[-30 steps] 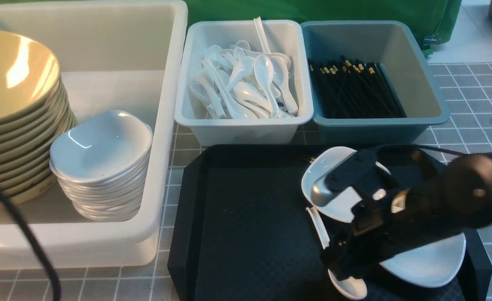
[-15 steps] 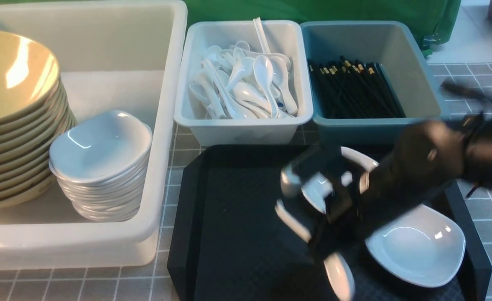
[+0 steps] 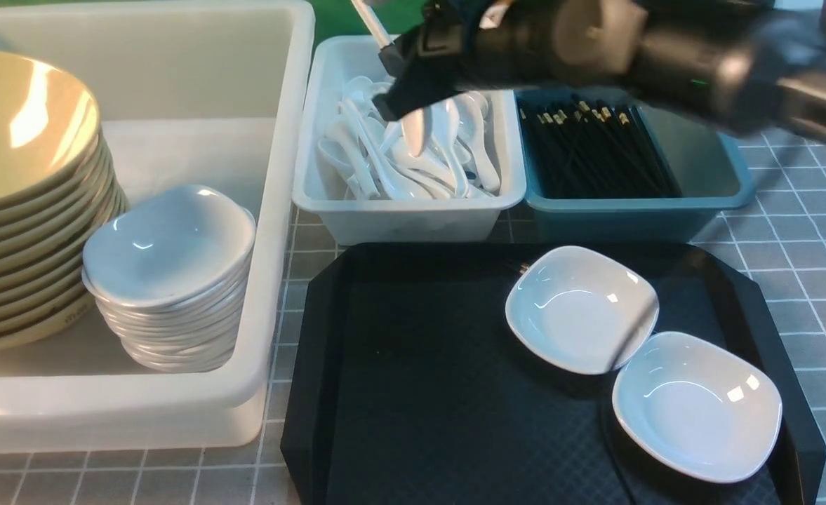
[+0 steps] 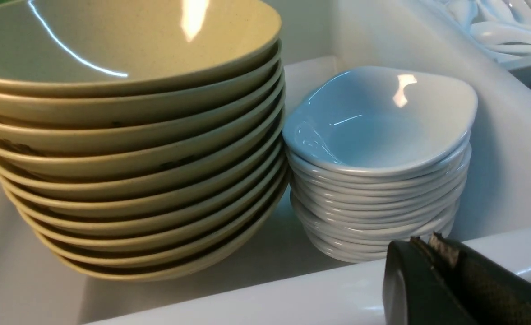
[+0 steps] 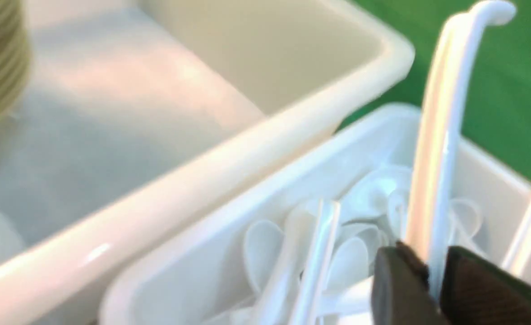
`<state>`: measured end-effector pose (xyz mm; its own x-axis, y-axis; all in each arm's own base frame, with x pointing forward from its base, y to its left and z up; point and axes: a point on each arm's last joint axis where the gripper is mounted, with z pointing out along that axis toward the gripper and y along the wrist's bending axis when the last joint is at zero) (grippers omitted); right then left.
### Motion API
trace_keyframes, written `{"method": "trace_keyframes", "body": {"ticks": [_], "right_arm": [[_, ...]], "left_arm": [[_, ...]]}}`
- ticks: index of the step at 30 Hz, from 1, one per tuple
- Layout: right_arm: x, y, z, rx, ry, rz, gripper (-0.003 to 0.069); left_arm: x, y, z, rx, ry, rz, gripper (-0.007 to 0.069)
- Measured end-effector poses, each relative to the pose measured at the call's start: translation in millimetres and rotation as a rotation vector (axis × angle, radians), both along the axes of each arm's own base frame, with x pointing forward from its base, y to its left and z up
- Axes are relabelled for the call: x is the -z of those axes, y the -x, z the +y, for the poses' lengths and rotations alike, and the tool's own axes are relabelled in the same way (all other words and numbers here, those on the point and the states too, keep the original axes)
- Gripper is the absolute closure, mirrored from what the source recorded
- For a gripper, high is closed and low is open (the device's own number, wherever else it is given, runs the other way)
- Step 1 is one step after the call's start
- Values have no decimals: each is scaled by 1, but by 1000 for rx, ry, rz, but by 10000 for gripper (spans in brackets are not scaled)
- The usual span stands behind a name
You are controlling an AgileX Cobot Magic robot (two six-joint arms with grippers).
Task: On grey table put chopsticks spoon bowls plates into blue grey white boxes.
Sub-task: 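Place the white spoon into the bin of spoons with the right gripper, then reach for and grasp the small white dish on the black tray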
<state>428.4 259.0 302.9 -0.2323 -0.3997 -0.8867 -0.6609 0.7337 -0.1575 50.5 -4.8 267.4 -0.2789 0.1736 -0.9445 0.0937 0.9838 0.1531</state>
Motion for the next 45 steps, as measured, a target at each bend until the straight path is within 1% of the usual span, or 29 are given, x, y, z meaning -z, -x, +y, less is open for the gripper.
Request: {"method": "trace_keyframes", "body": {"ticks": [3,5,6,8,9,11,14,18,20,21,22,24,25,28,29,31,32,33,34,35,36,38,39,40,43,44,45], "right_arm": [[4,-20,-7,2,14,107,319],[-4,-20,-18,9,24,187,251],[-18,-18,-28,37,26,230,225],[-27,-14,-39,62,59,274,212],[-39,-6,-59,119,136,317,209],[-47,5,-83,199,235,369,215],[-23,19,-116,285,365,528,224],[43,37,-143,351,448,739,222],[64,43,-147,354,465,781,216],[83,48,-149,361,456,791,204],[90,49,-148,360,444,790,197],[96,50,-147,359,427,790,190],[102,49,-145,357,395,801,185],[110,46,-140,348,353,814,188],[113,45,-139,342,344,822,197],[119,45,-136,321,332,846,283],[119,46,-135,303,326,854,330],[118,49,-133,272,315,871,445],[117,49,-132,260,305,877,472],[112,52,-129,240,270,888,515],[111,52,-129,236,265,888,521],[98,57,-126,200,223,881,565],[85,61,-124,172,191,870,591],[83,61,-124,170,187,866,592],[50,74,-122,118,124,811,594],[45,76,-122,113,111,801,594],[26,82,-120,97,50,761,594]], "left_arm": [[0,0,0,0,0,1,634],[1,0,0,0,0,2,634],[1,0,0,0,0,4,634],[2,0,0,0,0,6,634],[2,0,0,0,0,6,634],[2,0,0,0,0,6,634],[2,0,0,0,1,5,634],[1,1,0,-1,3,-5,634],[1,1,0,-1,3,-5,634],[1,1,0,-1,3,-5,634],[1,1,0,-1,3,-5,634],[1,1,0,-1,3,-5,634],[1,1,0,-1,3,-5,634],[1,1,0,-1,3,-5,634],[1,1,0,-1,3,-5,634],[1,1,0,-1,3,-5,634],[1,1,0,-1,3,-5,634],[1,1,0,-1,2,-5,634],[1,1,0,-1,1,-5,634],[1,1,0,-2,0,-5,634],[1,1,0,-2,0,-5,634],[1,1,0,-2,0,-5,634],[1,1,0,-2,0,-5,634],[1,1,0,-2,0,-5,634],[1,1,0,-2,0,-6,634],[1,1,0,-2,0,-6,634],[1,1,0,-2,0,-6,634]]}}
